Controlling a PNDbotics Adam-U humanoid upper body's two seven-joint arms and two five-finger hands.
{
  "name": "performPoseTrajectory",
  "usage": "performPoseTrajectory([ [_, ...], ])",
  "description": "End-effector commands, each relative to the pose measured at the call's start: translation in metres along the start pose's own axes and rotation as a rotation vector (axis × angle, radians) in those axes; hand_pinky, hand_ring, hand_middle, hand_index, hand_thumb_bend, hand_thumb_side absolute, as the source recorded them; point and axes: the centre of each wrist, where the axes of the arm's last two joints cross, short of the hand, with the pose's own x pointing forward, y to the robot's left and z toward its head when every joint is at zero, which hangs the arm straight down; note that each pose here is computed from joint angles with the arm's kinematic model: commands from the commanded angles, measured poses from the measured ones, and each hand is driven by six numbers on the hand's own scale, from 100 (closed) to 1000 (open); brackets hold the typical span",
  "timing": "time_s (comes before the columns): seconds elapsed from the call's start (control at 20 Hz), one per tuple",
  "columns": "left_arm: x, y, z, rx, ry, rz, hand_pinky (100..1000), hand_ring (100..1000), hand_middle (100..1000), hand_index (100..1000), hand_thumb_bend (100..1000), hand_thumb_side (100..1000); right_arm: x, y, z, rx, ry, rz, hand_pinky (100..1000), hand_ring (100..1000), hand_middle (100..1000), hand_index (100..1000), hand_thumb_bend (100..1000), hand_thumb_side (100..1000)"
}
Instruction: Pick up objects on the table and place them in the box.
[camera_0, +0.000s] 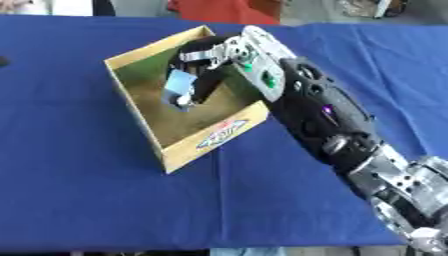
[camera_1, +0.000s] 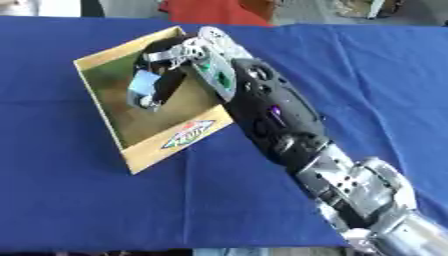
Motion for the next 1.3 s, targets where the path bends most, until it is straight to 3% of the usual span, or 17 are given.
performPoseTrajectory([
  [0.05, 0.0059, -0.0003, -0.0061, -0.014, -0.028, -0.002, 597, 818, 684, 740, 184, 946, 0.0, -0.0087, 0.0022, -0.022, 0.004, 0.036, 782, 847, 792, 857, 100, 562],
  [0.2, 0.0057, -0.0005, -0.006, -0.014, -0.027, -0.001, 596, 818, 684, 739, 184, 948, -0.0017, -0.0079, 0.0018, -0.014, 0.027, 0.063, 822, 940, 857, 882, 164, 554],
  [0.35, 0.0057, -0.0004, -0.0056, -0.014, -0.023, -0.002, 596, 818, 684, 739, 184, 948, -0.0021, -0.0097, 0.0034, -0.027, 0.053, 0.105, 847, 965, 866, 877, 211, 527],
  [0.5, 0.0056, -0.0003, -0.0054, -0.014, -0.023, -0.002, 596, 818, 684, 739, 184, 948, -0.0035, -0.0101, 0.0043, -0.038, 0.074, 0.128, 891, 992, 896, 903, 274, 565],
  [1.0, 0.0053, -0.0005, -0.0046, -0.016, -0.014, -0.003, 595, 819, 684, 739, 183, 951, -0.0045, -0.0106, 0.0052, -0.071, 0.078, 0.127, 885, 982, 897, 919, 266, 602],
  [1.1, 0.0052, -0.0005, -0.0044, -0.016, -0.013, -0.003, 596, 819, 684, 739, 184, 951, -0.004, -0.0117, 0.0059, -0.076, 0.083, 0.127, 888, 988, 910, 937, 309, 666],
  [1.3, 0.0051, -0.0002, -0.0039, -0.014, -0.01, -0.004, 595, 819, 684, 738, 183, 951, -0.004, -0.0122, 0.0074, -0.089, 0.085, 0.119, 870, 964, 887, 932, 246, 634],
])
